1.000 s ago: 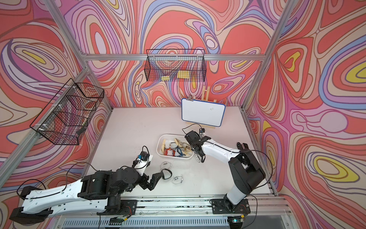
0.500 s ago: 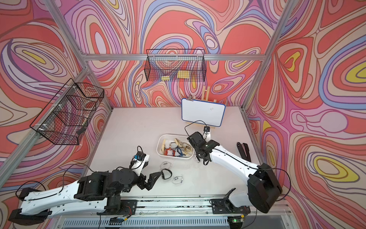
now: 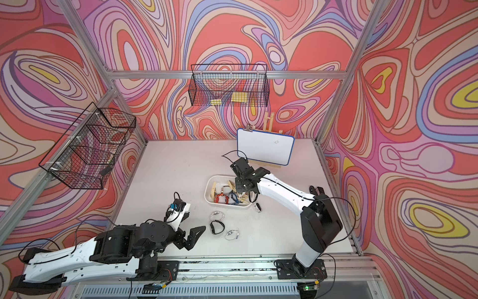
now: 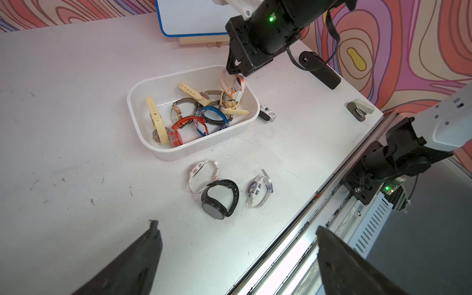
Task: Put the watch into the storage box
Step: Place the watch in the storage box.
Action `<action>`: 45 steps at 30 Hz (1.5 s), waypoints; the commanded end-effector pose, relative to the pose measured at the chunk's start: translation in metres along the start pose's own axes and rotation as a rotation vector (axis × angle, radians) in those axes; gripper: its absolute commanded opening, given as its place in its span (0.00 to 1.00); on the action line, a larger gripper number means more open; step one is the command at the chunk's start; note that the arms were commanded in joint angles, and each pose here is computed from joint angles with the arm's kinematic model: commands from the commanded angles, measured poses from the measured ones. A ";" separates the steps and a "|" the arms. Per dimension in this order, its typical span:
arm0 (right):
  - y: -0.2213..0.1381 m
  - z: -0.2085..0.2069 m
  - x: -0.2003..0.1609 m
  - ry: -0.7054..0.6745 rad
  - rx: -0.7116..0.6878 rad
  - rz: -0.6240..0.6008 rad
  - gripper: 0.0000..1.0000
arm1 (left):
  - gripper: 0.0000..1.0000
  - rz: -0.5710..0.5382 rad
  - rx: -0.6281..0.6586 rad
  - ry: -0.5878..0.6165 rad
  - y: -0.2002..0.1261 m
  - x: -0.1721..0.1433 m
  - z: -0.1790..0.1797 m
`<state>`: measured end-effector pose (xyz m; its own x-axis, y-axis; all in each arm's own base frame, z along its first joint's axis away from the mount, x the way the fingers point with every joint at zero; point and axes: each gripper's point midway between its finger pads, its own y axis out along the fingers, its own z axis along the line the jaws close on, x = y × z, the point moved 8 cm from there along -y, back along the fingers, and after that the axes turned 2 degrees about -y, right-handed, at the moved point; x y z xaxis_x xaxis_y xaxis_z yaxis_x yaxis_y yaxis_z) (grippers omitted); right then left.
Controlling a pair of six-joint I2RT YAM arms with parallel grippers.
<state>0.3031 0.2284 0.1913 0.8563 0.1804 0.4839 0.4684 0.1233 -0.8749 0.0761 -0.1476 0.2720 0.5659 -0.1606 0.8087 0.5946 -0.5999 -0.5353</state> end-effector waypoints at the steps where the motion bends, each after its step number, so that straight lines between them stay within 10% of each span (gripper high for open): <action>1: 0.003 0.020 0.007 -0.038 0.046 -0.005 0.00 | 0.99 0.023 0.020 0.016 0.003 -0.005 0.001; 30: 0.031 0.043 -0.031 -0.119 -0.040 0.031 0.00 | 0.99 0.015 0.030 -0.006 0.006 -0.008 0.003; 36: 0.011 0.044 -0.022 -0.093 0.000 -0.007 0.27 | 0.99 0.016 0.021 -0.007 0.007 -0.008 0.001; 45: -0.025 0.037 -0.018 -0.032 0.061 -0.064 0.30 | 0.99 0.015 0.002 -0.012 0.009 -0.008 -0.002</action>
<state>0.2771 0.2640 0.1985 0.8101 0.2260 0.5409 0.5090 0.1866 -0.8403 0.0767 -0.1497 0.2645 0.5790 -0.1654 0.7984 0.5930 -0.5866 -0.5516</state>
